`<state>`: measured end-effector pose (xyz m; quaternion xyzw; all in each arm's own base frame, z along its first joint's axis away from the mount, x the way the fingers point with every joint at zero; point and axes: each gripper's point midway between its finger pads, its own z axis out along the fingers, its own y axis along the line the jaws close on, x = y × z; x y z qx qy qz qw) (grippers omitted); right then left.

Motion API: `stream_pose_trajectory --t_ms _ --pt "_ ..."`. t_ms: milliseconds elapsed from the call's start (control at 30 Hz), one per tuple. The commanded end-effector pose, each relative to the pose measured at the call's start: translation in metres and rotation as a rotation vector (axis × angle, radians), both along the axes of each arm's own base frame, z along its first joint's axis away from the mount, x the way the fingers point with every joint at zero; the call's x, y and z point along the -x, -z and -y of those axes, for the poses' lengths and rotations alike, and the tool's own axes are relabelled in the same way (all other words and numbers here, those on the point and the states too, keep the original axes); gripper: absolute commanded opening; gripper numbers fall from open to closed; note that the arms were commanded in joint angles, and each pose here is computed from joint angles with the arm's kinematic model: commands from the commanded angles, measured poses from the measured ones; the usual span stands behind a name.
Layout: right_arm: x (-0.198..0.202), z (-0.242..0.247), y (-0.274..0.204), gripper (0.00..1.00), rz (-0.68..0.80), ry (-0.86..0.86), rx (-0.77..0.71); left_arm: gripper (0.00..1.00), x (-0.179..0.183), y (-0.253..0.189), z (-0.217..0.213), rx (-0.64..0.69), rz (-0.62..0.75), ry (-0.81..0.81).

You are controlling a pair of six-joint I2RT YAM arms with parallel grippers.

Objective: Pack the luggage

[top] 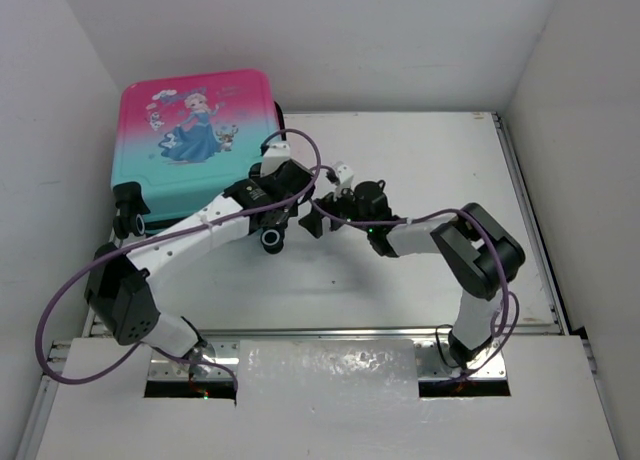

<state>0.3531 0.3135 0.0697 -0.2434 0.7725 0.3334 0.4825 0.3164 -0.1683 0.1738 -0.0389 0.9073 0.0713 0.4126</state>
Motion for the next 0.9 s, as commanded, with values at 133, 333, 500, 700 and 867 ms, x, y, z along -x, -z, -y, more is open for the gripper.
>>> stream_pose_trajectory --t_ms 133,333,500,700,867 --pt "-0.004 -0.078 -0.069 0.78 0.153 -0.155 -0.229 0.00 0.000 -0.045 0.036 0.209 0.111 0.160" --pt "0.001 -0.098 -0.063 0.63 0.123 -0.195 -0.249 0.00 0.007 -0.037 0.061 0.291 0.077 0.278" --pt "0.001 -0.107 -0.056 0.48 0.095 -0.201 -0.243 0.00 0.008 -0.037 0.061 0.310 0.089 0.287" --pt "0.008 -0.109 -0.054 0.40 0.082 -0.202 -0.279 0.00 0.007 -0.044 0.066 0.330 0.107 0.309" --pt "0.010 -0.112 -0.067 0.34 0.106 -0.208 -0.326 0.00 0.009 -0.043 0.067 0.337 0.104 0.315"
